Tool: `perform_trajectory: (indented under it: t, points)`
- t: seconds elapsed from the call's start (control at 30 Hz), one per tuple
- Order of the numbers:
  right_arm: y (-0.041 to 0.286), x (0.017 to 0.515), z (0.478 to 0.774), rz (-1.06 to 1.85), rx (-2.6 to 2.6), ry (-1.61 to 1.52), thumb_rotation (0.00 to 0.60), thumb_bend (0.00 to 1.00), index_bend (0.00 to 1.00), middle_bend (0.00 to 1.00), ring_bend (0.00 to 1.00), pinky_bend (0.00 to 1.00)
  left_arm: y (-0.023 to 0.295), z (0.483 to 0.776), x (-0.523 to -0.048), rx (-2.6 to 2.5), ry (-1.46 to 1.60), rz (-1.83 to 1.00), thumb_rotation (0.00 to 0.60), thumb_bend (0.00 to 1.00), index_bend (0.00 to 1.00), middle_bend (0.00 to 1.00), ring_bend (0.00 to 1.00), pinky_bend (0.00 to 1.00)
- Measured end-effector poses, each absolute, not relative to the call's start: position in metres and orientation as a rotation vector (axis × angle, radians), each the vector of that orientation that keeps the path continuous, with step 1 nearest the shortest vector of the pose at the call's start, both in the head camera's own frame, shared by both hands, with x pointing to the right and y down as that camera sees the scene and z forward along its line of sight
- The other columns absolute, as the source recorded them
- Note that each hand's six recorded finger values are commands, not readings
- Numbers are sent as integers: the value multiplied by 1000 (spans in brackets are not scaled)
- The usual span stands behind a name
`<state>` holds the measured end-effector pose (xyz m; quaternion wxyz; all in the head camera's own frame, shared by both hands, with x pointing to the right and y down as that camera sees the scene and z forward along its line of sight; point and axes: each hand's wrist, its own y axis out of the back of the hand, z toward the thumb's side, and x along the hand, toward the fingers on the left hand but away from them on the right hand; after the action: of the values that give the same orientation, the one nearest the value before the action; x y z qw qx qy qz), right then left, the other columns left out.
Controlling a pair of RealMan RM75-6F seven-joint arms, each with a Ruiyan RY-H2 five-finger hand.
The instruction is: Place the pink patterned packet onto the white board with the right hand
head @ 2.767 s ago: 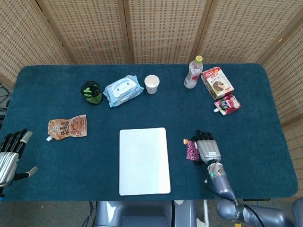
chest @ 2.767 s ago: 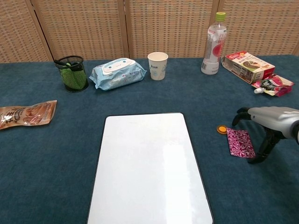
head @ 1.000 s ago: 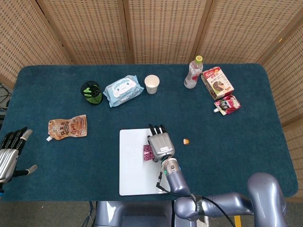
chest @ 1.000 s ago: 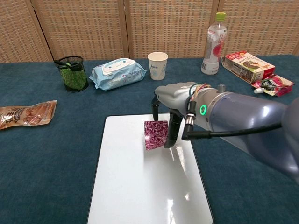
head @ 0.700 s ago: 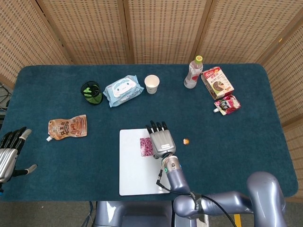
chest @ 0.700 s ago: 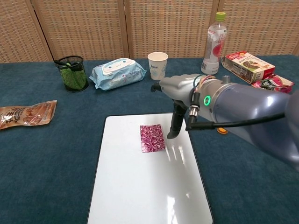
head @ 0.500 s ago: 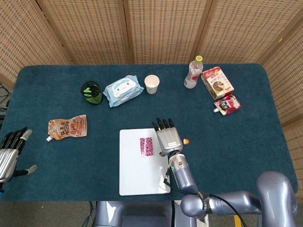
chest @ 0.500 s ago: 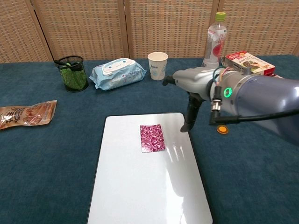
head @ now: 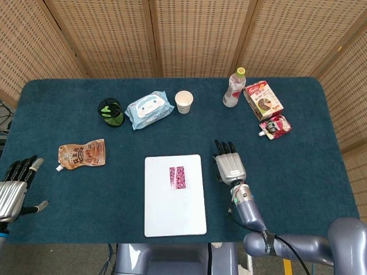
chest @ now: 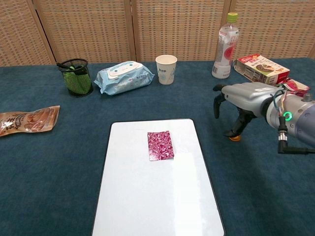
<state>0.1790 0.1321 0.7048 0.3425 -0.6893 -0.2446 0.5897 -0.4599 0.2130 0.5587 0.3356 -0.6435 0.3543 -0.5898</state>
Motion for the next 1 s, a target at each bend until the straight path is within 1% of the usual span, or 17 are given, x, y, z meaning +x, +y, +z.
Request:
perform_trajectory:
  t: [0.2,0.7,1.0]
  points:
    - [135,185,716,1547,-1785,-629,600,311,386,0,0,0,212,559,-461,-1677,928,-1542,600,0,0,0,0,0]
    - [138,206,729,1615,-1762,-616,600,311,386,0,0,0,213,559,-460,-1682,927,-1539,600,0,0,0,0,0]
    - [138,210,736,1636,-1768,-617,600,311,387,0,0,0,213,560,-460,-1682,926,-1542,600,0,0,0,0,0]
